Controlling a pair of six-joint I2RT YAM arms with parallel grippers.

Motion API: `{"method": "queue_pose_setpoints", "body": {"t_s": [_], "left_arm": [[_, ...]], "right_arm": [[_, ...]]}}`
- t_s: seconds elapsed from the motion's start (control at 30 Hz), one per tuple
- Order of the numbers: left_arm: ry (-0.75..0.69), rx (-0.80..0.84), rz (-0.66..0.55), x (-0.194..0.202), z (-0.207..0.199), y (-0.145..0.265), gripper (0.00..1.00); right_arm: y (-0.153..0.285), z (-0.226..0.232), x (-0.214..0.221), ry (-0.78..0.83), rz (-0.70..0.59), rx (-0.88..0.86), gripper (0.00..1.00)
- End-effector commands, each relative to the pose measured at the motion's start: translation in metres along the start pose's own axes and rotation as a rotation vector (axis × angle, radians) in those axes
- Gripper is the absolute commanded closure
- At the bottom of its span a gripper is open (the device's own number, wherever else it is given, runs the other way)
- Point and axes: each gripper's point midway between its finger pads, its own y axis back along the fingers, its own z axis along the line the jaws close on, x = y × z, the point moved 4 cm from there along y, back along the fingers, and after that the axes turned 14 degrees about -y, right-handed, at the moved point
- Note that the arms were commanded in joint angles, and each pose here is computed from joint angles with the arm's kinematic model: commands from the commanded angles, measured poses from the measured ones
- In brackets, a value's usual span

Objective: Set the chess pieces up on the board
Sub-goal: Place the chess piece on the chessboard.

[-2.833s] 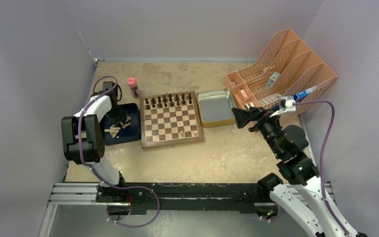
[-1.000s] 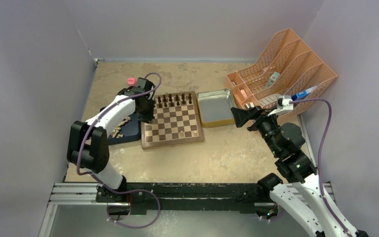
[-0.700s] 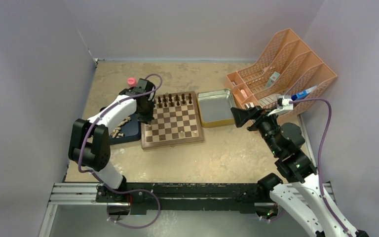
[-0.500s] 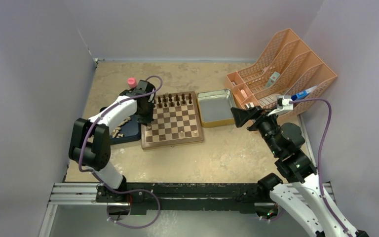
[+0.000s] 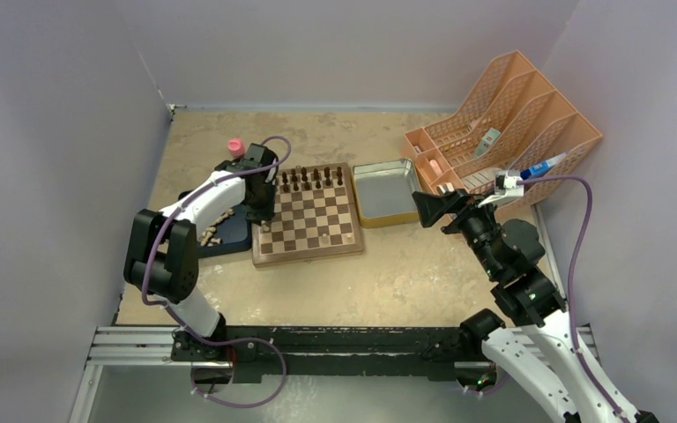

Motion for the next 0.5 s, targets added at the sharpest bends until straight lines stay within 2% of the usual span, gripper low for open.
{"method": "queue_pose_setpoints", "body": {"t_s": [0.0, 0.13, 0.47], "left_arm": [[-0.004, -0.013, -0.032, -0.005, 0.003, 0.001, 0.71], [0.008, 0.003, -0.060, -0.009, 0.000, 0.007, 0.68], [0.065, -0.031, -0.206, -0.031, 0.006, 0.041, 0.69]], "right_arm": [[0.003, 0.013, -0.015, -0.015, -0.052, -0.037, 0.02], [0.004, 0.012, -0.013, -0.017, -0.049, -0.041, 0.02], [0.003, 0.011, -0.010, -0.023, -0.044, -0.049, 0.02]]}}
